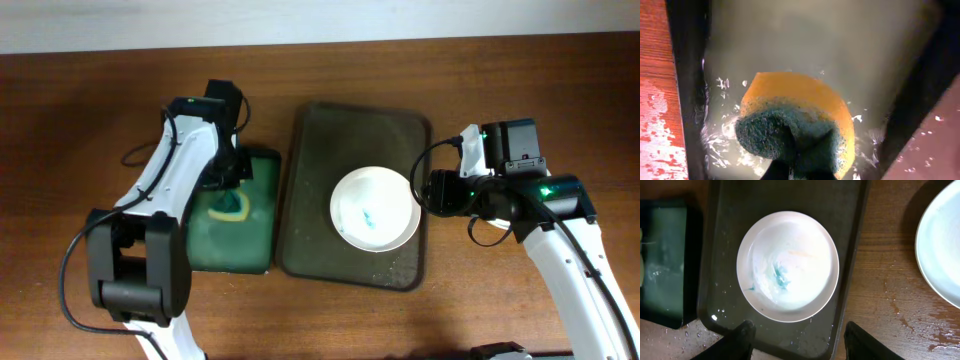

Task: Clean dirty plates on tray and stack at the side
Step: 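Pick up the sponge from the water with the left gripper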

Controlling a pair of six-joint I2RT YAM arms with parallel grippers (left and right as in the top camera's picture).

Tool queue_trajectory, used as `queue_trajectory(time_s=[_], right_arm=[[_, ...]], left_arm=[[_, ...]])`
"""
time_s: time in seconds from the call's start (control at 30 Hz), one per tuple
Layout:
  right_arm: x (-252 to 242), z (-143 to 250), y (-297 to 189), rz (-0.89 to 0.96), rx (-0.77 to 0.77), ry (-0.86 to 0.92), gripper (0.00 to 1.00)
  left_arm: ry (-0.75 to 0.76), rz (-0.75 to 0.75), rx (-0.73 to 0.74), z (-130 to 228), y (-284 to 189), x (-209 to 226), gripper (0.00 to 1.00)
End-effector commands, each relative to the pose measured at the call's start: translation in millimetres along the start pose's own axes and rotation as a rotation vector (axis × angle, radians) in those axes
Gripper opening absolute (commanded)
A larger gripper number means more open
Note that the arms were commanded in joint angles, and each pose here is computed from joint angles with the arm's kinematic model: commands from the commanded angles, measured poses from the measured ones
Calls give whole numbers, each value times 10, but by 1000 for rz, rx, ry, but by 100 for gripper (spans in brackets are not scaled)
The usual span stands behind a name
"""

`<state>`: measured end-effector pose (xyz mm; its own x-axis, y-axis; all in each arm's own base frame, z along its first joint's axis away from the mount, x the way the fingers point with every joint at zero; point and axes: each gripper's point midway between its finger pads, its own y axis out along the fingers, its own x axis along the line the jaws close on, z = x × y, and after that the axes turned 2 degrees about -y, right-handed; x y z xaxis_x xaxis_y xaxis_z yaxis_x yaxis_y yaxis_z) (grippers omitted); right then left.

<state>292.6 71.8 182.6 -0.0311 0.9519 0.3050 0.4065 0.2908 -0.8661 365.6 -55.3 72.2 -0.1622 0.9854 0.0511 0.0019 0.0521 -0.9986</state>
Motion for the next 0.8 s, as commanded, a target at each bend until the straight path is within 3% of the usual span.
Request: queue_trajectory(time_s=[0.0,0.1,0.27,0.5,0.57,0.6,0.63,0.77], right_arm=[[-3,-13,-14,-3,-2,-6,58],[-3,-14,-14,-3,-3,-7,58],[-3,-13,-14,-3,-2,-6,59],[-10,-8,4,-1,5,-5,58],[-36,37,74,5,42,5,57],[-70,88,163,14,87,17,49],[-96,119,242,20,121,27,32],[-206,197,596,41,231,56,31]], left_arm=[[13,15,-10,6,-210,-43,0],[11,27,-43,11,-460,-27,0],[2,92,-229,79,-1149,35,0],[47,104,-233,133,-1169,-127,0],[93,121,-240,181,-1184,-304,0],[127,145,-254,205,-1203,-471,0],[136,167,-277,214,-1230,-635,0],[245,337,-245,342,-1060,-1517,0]])
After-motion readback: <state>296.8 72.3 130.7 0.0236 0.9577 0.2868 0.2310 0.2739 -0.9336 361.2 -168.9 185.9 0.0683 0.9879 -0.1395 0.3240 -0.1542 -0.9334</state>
